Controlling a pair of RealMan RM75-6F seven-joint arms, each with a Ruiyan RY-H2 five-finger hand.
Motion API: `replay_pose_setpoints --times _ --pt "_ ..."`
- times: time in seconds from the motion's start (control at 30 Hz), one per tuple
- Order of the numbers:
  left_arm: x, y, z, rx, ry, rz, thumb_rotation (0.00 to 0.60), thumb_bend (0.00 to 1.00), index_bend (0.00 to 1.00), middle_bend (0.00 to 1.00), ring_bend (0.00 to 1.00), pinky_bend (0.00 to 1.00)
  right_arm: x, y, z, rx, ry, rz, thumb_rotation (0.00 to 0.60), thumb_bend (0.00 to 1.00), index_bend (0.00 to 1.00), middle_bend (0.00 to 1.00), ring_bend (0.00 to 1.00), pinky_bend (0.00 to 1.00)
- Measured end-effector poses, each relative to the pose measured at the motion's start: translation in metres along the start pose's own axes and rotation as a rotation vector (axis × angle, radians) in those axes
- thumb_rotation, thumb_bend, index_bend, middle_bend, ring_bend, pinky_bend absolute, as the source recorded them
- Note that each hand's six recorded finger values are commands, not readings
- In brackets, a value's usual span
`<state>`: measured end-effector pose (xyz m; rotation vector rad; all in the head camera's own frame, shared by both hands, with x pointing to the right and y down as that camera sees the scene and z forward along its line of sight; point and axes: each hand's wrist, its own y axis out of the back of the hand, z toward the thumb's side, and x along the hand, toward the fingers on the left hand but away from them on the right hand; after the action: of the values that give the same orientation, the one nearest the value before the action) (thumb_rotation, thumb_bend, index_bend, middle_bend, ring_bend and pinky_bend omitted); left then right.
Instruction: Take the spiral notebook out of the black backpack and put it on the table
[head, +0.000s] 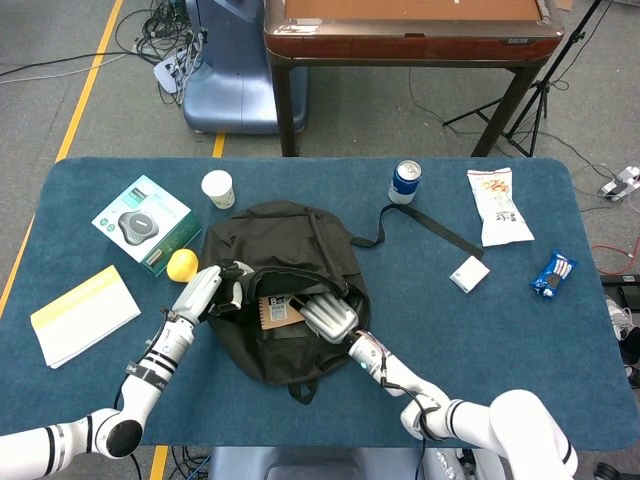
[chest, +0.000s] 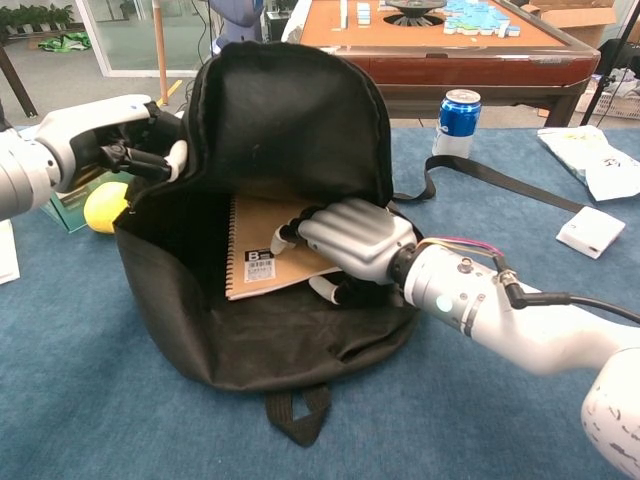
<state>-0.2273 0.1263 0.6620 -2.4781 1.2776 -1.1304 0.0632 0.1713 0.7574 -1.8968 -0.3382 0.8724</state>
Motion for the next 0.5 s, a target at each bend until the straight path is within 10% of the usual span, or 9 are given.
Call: replay_pose_setpoints --times 0.5 --pt "0.002 0.003 -0.001 -0.009 0.002 0.007 0.6 0.69 0.63 0.37 0.27 0.1 -0.005 0.016 -0.003 -0.02 -0.016 -0.111 0.6 0.58 0.54 0.33 0.2 0.25"
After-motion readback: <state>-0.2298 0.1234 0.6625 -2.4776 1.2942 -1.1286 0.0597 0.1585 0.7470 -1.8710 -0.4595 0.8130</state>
